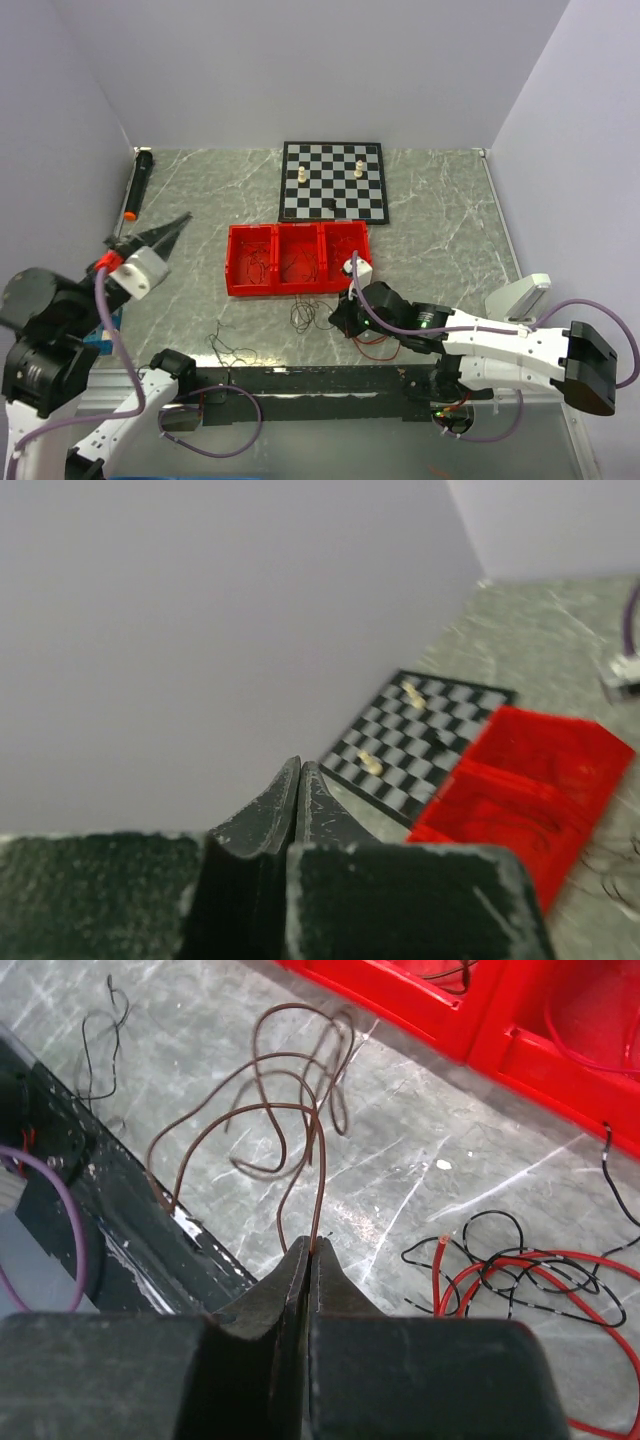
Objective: Untangle the cables
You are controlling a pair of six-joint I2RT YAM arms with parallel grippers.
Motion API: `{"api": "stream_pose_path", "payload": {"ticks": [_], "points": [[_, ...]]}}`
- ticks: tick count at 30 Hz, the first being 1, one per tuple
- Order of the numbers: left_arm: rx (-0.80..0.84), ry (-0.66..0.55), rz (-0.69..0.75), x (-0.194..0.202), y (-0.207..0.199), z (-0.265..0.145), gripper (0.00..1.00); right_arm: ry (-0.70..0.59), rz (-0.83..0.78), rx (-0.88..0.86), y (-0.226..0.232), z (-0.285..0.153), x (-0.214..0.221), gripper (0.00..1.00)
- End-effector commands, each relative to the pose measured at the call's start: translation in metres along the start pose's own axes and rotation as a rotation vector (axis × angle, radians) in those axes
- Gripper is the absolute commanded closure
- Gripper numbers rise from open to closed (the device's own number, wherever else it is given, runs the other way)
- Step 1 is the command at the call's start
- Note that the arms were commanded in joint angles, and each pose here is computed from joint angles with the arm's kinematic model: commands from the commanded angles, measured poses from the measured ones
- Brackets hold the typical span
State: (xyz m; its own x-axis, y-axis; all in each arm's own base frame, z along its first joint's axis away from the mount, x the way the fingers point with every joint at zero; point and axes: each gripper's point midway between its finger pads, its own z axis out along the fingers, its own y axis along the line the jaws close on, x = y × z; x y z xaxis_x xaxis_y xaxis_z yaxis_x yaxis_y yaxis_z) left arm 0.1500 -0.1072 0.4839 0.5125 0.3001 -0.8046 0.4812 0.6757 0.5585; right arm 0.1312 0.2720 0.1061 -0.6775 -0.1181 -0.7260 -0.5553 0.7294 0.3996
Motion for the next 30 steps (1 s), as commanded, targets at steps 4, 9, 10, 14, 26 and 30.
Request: {"api": "stream_pose_path", "payload": {"ticks": [4,9,10,14,26,30], "points": [[0.334,0.189,0.005,0.083,-0.075,0.000,0.90,-0.022,-0.043,-0.056,0.013,0.002,-0.008,1.00],[0.603,0.335,0.040,0.155,-0.134,-0.020,0.59,-0.003,-0.036,-0.063,0.011,0.004,0.002,1.00],[0.650,0.366,0.049,0.169,-0.143,-0.024,0.55,0.005,-0.037,-0.065,0.011,0.005,0.005,1.00],[0.858,0.437,0.059,0.204,-0.174,-0.042,0.42,0.033,-0.034,-0.081,0.014,0.010,0.015,1.00],[1.342,0.478,0.123,0.277,-0.244,-0.081,0.40,0.069,-0.054,-0.074,0.016,0.023,0.032,1.00],[1.374,0.481,0.066,0.284,-0.264,-0.072,0.44,0.071,-0.053,-0.060,0.014,0.025,0.033,1.00]]}}
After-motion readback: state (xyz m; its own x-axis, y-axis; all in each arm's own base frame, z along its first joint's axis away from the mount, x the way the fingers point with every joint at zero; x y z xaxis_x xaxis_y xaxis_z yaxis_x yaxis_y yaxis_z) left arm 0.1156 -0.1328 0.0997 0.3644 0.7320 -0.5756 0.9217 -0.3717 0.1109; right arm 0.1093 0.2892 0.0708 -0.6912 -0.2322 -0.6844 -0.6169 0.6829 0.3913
